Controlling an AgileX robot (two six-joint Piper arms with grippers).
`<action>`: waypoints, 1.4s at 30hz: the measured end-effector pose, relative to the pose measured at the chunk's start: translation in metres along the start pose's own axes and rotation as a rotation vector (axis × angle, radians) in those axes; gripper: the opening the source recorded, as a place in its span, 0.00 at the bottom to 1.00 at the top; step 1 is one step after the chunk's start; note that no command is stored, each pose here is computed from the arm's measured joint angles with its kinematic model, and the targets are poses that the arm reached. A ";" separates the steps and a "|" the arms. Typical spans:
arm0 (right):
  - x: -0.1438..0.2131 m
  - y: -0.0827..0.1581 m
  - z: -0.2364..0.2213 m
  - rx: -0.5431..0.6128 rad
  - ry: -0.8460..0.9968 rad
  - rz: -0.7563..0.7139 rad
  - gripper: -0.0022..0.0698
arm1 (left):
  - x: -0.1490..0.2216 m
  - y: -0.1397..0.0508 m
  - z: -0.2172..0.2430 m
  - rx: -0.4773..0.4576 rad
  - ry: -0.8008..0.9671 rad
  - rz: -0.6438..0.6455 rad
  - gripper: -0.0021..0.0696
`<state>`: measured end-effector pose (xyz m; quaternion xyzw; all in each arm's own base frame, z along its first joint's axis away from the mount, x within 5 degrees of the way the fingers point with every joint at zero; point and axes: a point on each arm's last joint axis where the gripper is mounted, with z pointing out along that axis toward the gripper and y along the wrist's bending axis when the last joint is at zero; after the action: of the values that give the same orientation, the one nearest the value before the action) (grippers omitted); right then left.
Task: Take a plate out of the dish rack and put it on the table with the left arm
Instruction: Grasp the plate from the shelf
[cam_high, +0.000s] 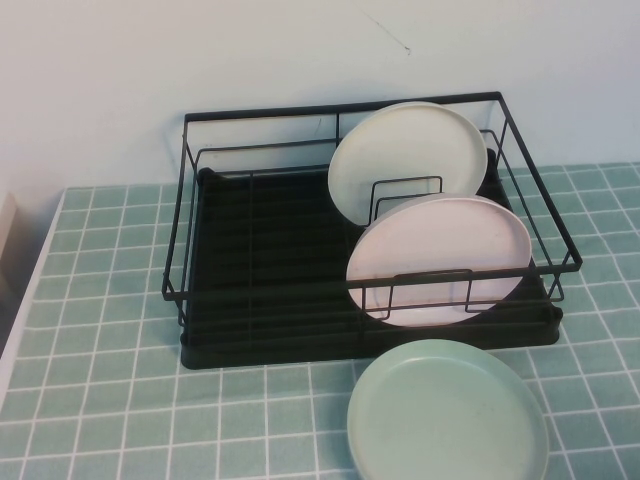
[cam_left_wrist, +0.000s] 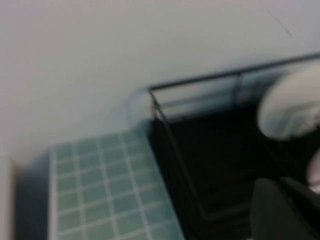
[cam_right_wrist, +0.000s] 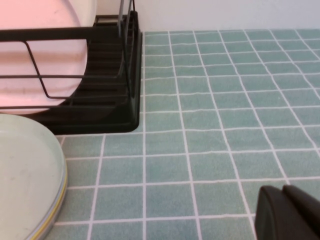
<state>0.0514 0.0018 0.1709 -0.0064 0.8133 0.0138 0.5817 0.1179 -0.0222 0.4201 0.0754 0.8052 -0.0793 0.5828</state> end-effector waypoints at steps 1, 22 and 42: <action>0.000 0.000 0.000 0.000 0.000 0.000 0.03 | -0.004 -0.004 0.008 0.059 0.042 0.001 0.02; 0.000 0.000 0.000 0.000 -0.002 0.000 0.03 | -0.018 -0.112 0.224 0.610 0.450 0.522 0.07; 0.000 0.000 0.000 0.000 -0.002 0.000 0.03 | 0.055 -0.180 0.322 0.649 0.400 0.973 0.79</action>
<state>0.0514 0.0018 0.1711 -0.0064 0.8128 0.0138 0.5824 0.3607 -0.2657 0.2760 0.6211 0.7070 -0.0295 0.3370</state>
